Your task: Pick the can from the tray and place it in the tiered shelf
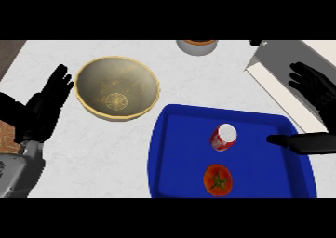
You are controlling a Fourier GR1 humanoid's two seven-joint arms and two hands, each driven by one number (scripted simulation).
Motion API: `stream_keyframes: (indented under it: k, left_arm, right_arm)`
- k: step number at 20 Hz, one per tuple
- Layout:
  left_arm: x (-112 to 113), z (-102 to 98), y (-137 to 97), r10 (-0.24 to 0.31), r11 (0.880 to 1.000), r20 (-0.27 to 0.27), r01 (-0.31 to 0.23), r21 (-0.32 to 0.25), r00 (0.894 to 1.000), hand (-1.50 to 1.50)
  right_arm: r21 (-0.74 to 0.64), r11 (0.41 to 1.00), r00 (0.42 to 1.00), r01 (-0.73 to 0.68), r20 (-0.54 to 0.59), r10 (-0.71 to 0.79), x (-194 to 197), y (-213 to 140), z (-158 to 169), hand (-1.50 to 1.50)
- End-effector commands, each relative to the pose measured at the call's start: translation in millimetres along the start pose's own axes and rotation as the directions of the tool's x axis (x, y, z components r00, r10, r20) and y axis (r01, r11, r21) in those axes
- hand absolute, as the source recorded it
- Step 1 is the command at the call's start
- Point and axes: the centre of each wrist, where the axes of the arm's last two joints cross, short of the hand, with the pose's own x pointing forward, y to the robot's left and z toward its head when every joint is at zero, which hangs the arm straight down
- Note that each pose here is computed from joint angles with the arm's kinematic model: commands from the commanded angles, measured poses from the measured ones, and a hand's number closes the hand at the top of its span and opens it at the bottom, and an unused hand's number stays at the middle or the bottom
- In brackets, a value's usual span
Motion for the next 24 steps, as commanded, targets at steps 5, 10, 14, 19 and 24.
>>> stream_keyframes:
  k: [5, 10, 14, 19, 24]
  left_arm:
    - [3, -3, 0, -0.008, 1.0, 0.008, 0.008, -0.023, 1.0, 0.0]
    - [8, -10, -12, 0.002, 0.999, 0.013, -0.002, -0.034, 1.0, 0.0]
    - [7, -3, -18, 0.008, 0.999, 0.025, -0.007, -0.033, 1.0, 0.0]
    - [-4, -2, -10, 0.012, 1.0, 0.012, -0.012, -0.028, 1.0, 0.0]
    - [4, -2, -15, 0.0, 0.999, 0.004, 0.0, -0.032, 1.0, 0.0]
  right_arm:
    - [0.169, 0.72, 0.7, -0.673, -0.17, 0.694, 56, -3, 6, -1.5]
    - [0.207, 0.654, 0.607, -0.728, -0.249, 0.755, 87, 50, -3, -1.5]
    - [0.264, 0.636, 0.581, -0.725, -0.261, 0.771, 74, 109, -17, -1.5]
    - [0.341, 0.553, 0.476, -0.761, -0.287, 0.832, 63, 146, -20, -1.5]
    - [0.388, 0.492, 0.376, -0.779, -0.339, 0.862, 57, 150, -39, -1.5]
